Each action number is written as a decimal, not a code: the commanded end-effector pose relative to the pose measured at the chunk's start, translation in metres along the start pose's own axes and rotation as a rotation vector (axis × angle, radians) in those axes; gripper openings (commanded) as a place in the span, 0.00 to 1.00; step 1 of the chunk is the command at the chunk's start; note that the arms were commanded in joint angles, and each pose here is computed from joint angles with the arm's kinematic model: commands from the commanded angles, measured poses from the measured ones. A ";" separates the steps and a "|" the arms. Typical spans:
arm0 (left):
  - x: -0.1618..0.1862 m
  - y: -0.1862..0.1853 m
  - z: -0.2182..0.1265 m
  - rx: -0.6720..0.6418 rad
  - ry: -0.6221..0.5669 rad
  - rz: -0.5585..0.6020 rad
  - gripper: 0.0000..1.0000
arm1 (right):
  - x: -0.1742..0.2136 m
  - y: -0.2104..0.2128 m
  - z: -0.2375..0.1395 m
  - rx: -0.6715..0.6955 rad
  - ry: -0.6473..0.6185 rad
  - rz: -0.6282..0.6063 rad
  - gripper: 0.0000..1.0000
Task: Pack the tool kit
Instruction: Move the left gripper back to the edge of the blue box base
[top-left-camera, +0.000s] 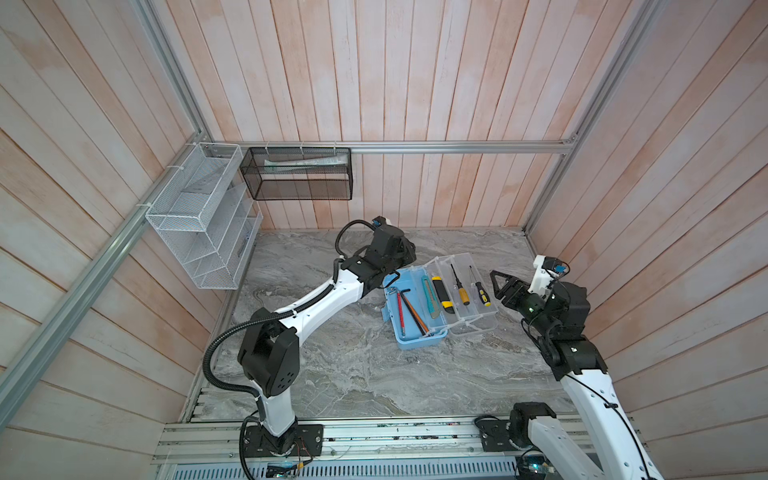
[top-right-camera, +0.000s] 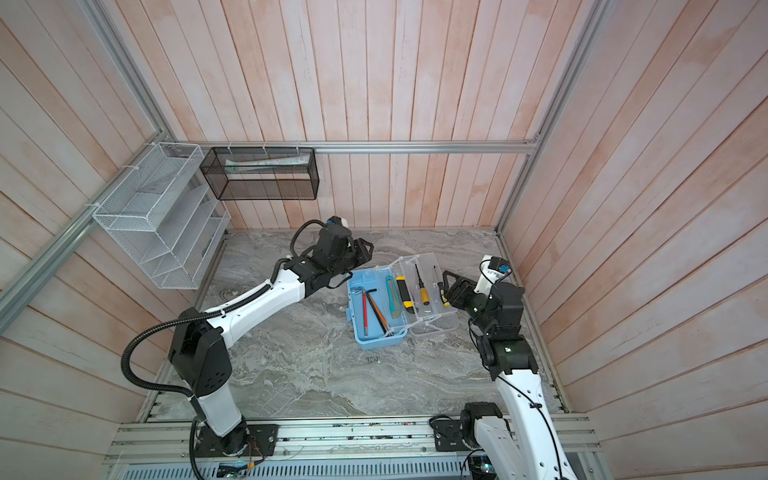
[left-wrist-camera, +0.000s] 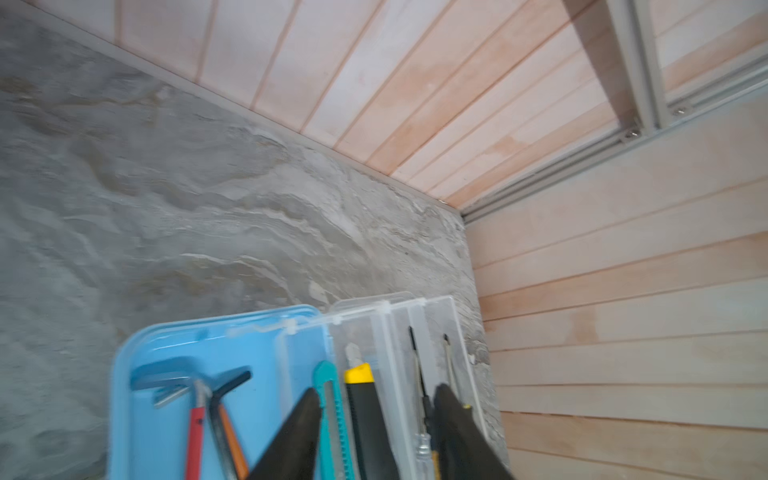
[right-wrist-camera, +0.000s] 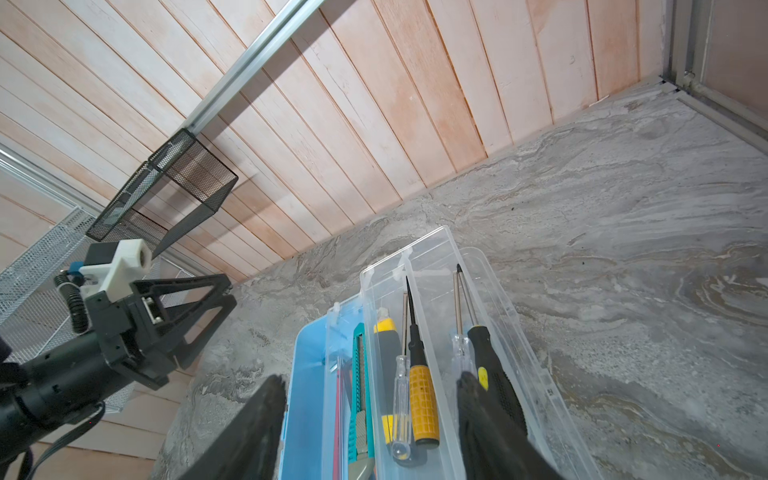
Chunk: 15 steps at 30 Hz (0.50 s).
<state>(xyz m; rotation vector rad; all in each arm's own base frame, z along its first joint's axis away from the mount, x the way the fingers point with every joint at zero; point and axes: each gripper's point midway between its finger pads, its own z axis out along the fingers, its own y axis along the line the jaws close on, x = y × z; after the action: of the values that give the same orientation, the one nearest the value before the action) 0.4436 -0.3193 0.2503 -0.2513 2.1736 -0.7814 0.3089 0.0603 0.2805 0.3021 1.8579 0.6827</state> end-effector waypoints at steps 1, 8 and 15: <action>0.036 0.063 0.012 -0.217 0.138 0.191 0.69 | 0.015 -0.016 0.010 0.052 0.059 0.007 0.65; 0.053 0.093 0.033 -0.284 0.230 0.271 0.70 | 0.012 -0.016 0.022 0.051 0.079 0.032 0.63; 0.065 0.128 0.055 -0.353 0.301 0.282 0.64 | 0.020 -0.015 0.034 0.037 0.108 0.061 0.61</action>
<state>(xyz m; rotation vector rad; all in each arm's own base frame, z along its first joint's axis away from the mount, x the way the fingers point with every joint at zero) 0.4454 -0.2754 0.1094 -0.0336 2.5378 -0.3278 0.3307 0.0623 0.2350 0.3670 2.0029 0.6797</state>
